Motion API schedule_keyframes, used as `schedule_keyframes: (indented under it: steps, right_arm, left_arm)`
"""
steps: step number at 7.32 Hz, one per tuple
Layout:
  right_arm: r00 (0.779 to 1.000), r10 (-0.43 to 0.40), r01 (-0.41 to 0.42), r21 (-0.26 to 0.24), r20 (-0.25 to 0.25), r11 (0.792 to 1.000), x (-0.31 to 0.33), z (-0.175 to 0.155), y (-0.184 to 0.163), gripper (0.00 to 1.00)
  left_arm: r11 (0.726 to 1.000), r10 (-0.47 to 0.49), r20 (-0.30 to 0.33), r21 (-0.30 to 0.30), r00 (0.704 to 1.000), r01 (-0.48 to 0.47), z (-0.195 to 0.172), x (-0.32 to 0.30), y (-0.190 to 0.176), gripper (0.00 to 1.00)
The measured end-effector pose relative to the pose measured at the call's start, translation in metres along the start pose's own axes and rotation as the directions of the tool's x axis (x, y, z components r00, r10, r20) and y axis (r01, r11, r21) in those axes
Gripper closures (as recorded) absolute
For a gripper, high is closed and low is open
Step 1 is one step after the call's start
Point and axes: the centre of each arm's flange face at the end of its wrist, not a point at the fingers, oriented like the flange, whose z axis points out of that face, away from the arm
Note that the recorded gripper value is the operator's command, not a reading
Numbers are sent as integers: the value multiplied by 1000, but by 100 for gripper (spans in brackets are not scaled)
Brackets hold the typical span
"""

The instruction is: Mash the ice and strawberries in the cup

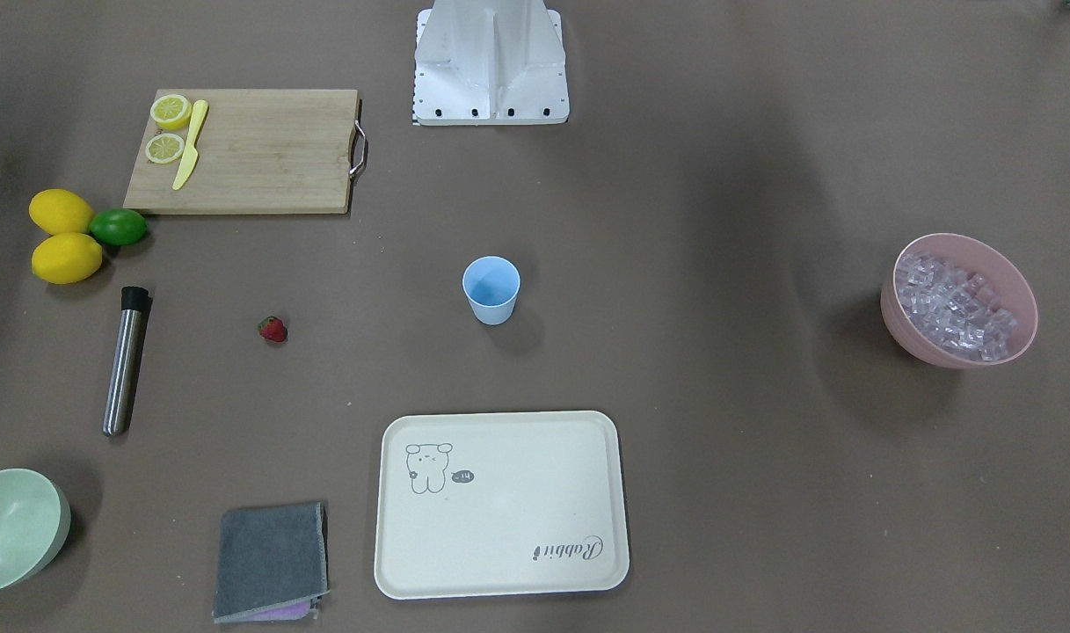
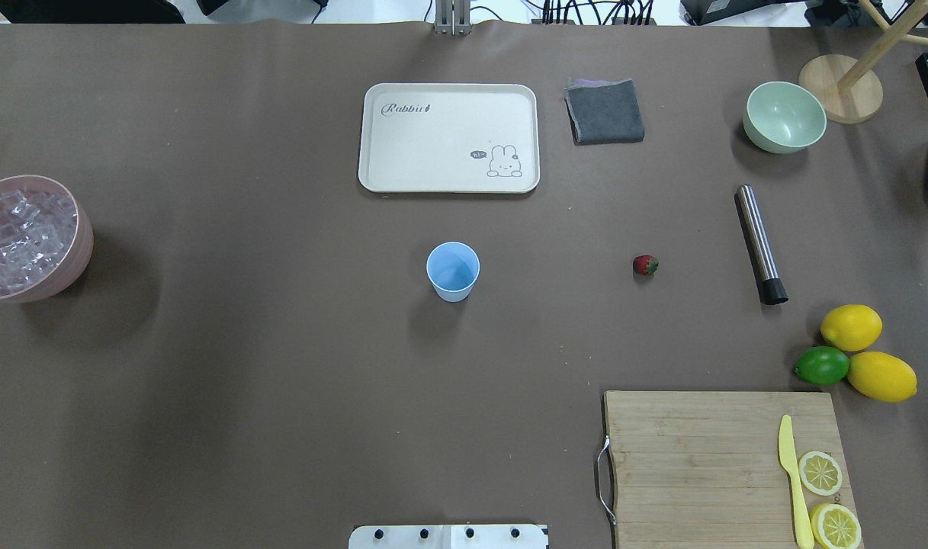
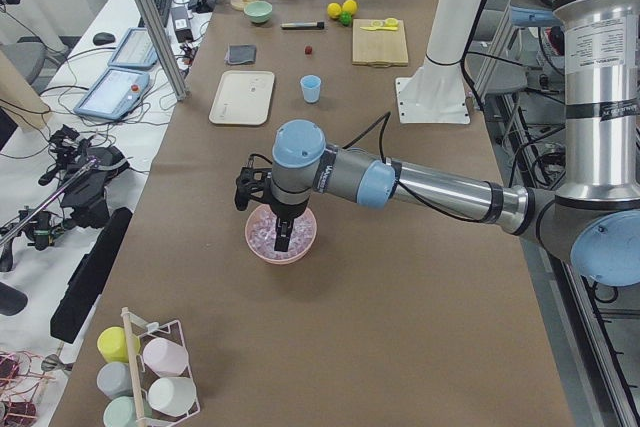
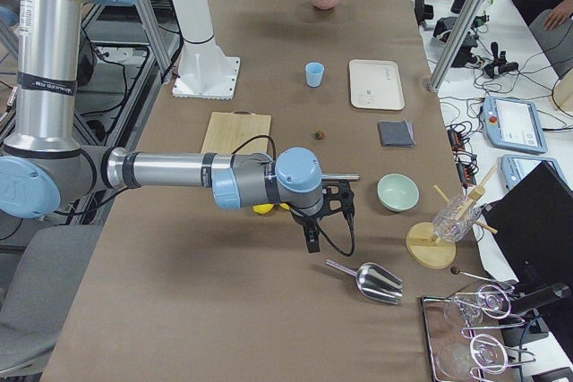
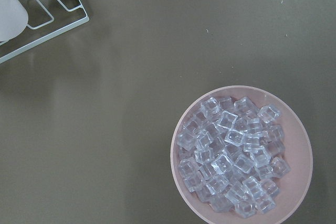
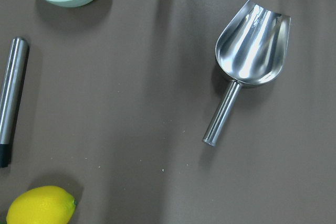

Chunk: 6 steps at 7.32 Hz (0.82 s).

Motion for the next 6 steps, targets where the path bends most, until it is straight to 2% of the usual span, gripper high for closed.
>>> schedule_keyframes:
  steps: [2, 6]
  right_arm:
    - [1000, 5, -5, -5, 27, 1000, -4, 1, 5, 0]
    - [999, -1, 1, -7, 37, 1000, -9, 1, 5, 0]
  left_arm:
    - [1000, -7, 12, 2, 1000, 7, -1, -4, 5, 3]
    - [1000, 12, 10, 6, 1000, -12, -4, 4, 7, 3]
